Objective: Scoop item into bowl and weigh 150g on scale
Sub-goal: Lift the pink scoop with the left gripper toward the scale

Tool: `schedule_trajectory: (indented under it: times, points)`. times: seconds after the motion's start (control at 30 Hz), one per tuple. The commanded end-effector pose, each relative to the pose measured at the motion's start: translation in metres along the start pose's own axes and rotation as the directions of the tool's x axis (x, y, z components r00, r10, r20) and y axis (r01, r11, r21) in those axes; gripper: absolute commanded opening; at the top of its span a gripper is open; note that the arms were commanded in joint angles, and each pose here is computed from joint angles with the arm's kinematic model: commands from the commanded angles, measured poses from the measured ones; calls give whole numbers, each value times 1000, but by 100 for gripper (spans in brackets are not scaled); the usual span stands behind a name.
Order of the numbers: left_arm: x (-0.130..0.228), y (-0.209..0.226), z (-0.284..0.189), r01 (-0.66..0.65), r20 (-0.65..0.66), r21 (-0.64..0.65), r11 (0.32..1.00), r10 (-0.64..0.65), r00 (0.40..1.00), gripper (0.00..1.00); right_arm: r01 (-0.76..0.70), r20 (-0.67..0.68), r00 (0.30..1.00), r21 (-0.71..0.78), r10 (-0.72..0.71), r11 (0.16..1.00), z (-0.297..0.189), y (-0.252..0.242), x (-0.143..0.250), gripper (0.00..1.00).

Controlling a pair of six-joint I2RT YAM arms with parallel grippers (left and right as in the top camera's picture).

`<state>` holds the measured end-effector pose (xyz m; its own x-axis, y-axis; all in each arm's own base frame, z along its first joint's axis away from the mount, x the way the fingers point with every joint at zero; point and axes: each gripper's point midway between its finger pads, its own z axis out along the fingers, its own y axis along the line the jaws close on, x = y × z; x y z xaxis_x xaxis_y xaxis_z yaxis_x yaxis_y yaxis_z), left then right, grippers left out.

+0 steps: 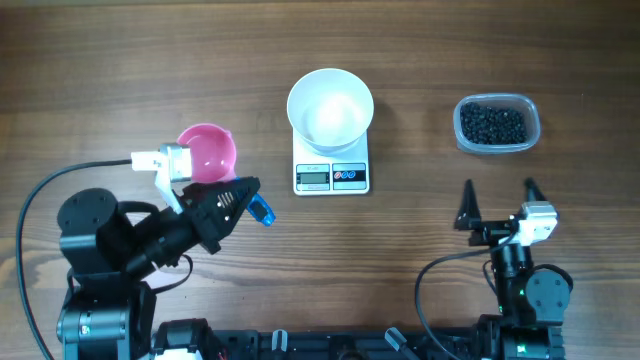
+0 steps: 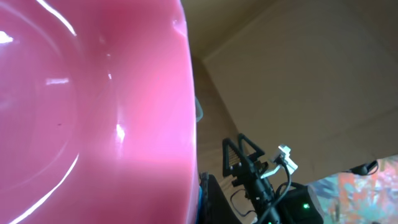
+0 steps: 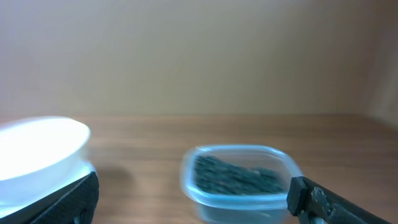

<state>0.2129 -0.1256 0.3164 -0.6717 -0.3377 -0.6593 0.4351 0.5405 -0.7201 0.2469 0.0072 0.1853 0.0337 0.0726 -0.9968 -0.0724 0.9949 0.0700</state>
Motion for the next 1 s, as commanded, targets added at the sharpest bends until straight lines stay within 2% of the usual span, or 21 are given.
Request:
schedule_trajectory:
  times: [0.0,0.13,0.2,0.3,0.4,0.47,0.57,0.63,0.7,0.77,0.8,0.87,0.97]
  points:
    - [-13,-15,-3,-85,44,40,996,84,996,4,-408,-157,912,-273,378,871,-9,54,7,100]
    - [-30,-28,-5,-178,110,68,982,170,979,4,-651,-181,758,-246,626,718,-8,53,-7,100]
    - [-38,-36,-7,-226,145,80,971,213,966,4,-619,-117,774,-348,623,704,-13,60,-36,100]
    - [-43,-40,-8,-191,162,99,977,173,971,4,-516,13,804,-480,594,709,-28,69,-87,100]
    - [-43,-41,-8,-127,154,114,985,109,982,4,-403,112,850,-490,514,773,-42,72,-135,100]
    - [-41,-45,-8,-120,142,134,984,101,985,4,-347,114,893,-441,435,828,-47,73,-157,100]
    - [-36,-54,-9,-141,117,181,973,121,986,4,-351,-6,929,-333,371,875,-52,71,-172,100]
    - [-36,-55,-10,-147,116,188,971,127,985,4,-397,-127,918,-286,377,872,-56,74,-178,100]
    - [-37,-55,-10,-140,120,186,972,119,986,4,-445,-245,891,-313,381,839,-62,88,-184,100]
    - [-42,-55,-10,-91,129,183,979,68,989,4,-479,-337,870,-407,360,778,-69,110,-192,100]
    - [-44,-56,-11,-70,136,189,979,45,990,4,-516,-386,848,-449,362,729,-72,121,-194,100]
    - [-51,-64,-13,-50,153,215,975,17,988,4,-649,-509,751,-448,422,615,-75,135,-194,100]
    - [-62,-80,-19,-58,192,266,962,6,981,4,-842,-675,516,-287,528,457,-71,141,-186,100]
